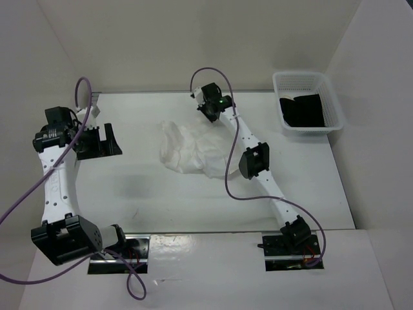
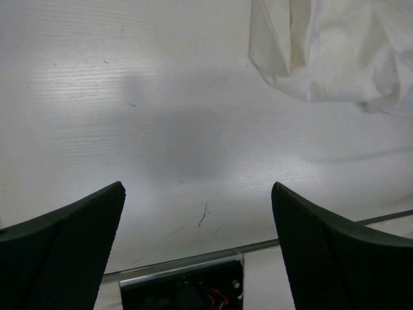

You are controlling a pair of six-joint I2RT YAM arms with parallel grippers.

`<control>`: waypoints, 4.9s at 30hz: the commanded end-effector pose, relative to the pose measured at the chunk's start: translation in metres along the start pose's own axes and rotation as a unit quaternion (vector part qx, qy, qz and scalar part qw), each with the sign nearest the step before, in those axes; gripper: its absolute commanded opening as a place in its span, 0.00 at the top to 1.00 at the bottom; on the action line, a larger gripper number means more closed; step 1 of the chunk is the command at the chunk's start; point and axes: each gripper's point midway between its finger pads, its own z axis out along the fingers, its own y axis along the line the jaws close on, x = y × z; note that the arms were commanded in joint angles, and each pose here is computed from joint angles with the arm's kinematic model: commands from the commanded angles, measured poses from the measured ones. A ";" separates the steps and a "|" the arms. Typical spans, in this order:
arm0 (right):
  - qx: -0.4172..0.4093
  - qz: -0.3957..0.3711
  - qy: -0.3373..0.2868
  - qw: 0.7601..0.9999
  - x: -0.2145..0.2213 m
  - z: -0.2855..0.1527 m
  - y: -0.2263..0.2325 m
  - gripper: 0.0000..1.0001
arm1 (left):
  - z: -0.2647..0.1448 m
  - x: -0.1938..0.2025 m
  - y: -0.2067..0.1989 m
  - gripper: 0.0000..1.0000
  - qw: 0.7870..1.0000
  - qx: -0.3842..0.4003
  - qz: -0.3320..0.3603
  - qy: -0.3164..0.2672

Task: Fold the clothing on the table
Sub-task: Flatten the skirt out

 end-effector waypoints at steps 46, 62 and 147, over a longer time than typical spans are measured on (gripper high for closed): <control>0.079 0.113 -0.027 0.990 0.042 -0.371 -0.147 0.07 | 0.260 -0.110 -0.126 0.09 0.995 0.029 0.066 0.064; 0.085 0.114 -0.018 0.990 0.047 -0.372 -0.147 0.07 | 0.285 -0.104 -0.120 0.25 0.994 0.027 0.073 0.074; 0.071 0.037 0.194 0.978 0.132 -0.134 0.025 0.10 | 0.228 -0.008 -0.154 0.98 0.967 0.092 0.208 0.116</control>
